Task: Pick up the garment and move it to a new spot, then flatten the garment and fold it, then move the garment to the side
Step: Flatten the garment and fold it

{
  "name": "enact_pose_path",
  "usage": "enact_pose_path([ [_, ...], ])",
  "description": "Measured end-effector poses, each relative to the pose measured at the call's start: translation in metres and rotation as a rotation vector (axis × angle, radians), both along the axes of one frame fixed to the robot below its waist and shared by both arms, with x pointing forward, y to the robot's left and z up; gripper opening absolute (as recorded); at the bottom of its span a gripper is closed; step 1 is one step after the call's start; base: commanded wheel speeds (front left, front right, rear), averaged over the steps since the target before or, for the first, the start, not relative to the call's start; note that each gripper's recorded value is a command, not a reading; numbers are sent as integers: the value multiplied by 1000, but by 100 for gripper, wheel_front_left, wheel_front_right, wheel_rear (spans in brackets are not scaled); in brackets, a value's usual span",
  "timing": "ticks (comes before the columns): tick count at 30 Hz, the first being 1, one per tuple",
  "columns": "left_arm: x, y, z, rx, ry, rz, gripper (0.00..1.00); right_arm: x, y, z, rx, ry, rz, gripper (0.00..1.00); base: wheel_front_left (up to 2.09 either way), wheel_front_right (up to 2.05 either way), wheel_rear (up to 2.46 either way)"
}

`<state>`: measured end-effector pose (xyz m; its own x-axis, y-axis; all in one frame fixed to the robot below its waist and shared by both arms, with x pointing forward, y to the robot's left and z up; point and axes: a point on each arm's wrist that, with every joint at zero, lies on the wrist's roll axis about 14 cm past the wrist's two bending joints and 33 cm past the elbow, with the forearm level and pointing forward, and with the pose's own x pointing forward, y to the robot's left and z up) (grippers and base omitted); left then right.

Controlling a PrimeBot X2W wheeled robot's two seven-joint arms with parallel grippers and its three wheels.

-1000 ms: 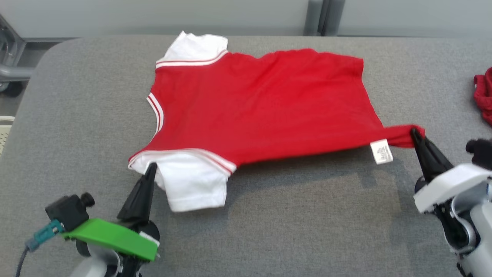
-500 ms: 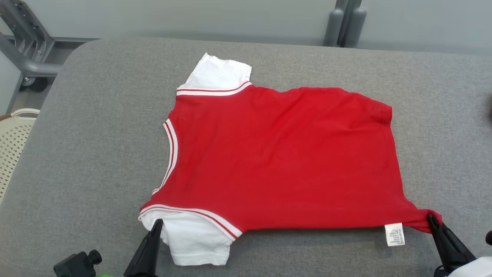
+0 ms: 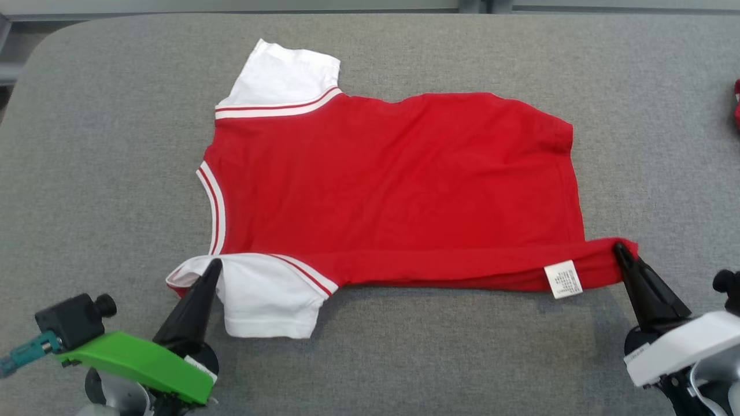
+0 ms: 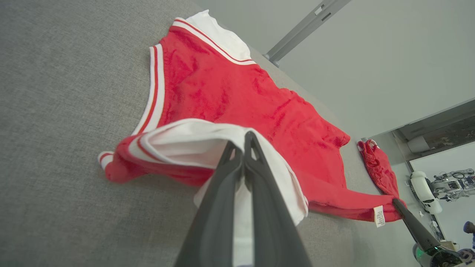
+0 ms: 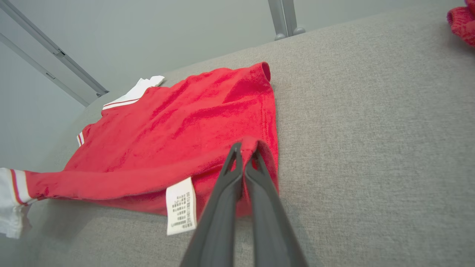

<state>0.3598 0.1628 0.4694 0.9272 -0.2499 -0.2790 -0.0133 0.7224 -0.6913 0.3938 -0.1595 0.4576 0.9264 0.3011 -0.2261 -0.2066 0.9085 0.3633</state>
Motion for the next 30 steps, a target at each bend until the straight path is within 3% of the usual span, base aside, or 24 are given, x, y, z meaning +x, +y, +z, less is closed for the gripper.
enact_pose_path([
  [8, 48, 1, -10, 40, 48, -22, 0, 37, 2, -11, 12, 30, -11, 0, 0, 0, 0],
  [24, 72, 5, -28, 44, 87, -1, 0, 57, 21, -23, 5, 29, 22, 0, 0, 0, 0],
  [28, 67, 0, -41, 42, 140, -28, 15, 55, 22, -26, 0, 33, 24, 0, 0, 0, 0],
  [30, 64, -5, -49, 48, 165, -67, 38, 53, 21, -28, -6, 36, 23, 0, 0, 0, 0],
])
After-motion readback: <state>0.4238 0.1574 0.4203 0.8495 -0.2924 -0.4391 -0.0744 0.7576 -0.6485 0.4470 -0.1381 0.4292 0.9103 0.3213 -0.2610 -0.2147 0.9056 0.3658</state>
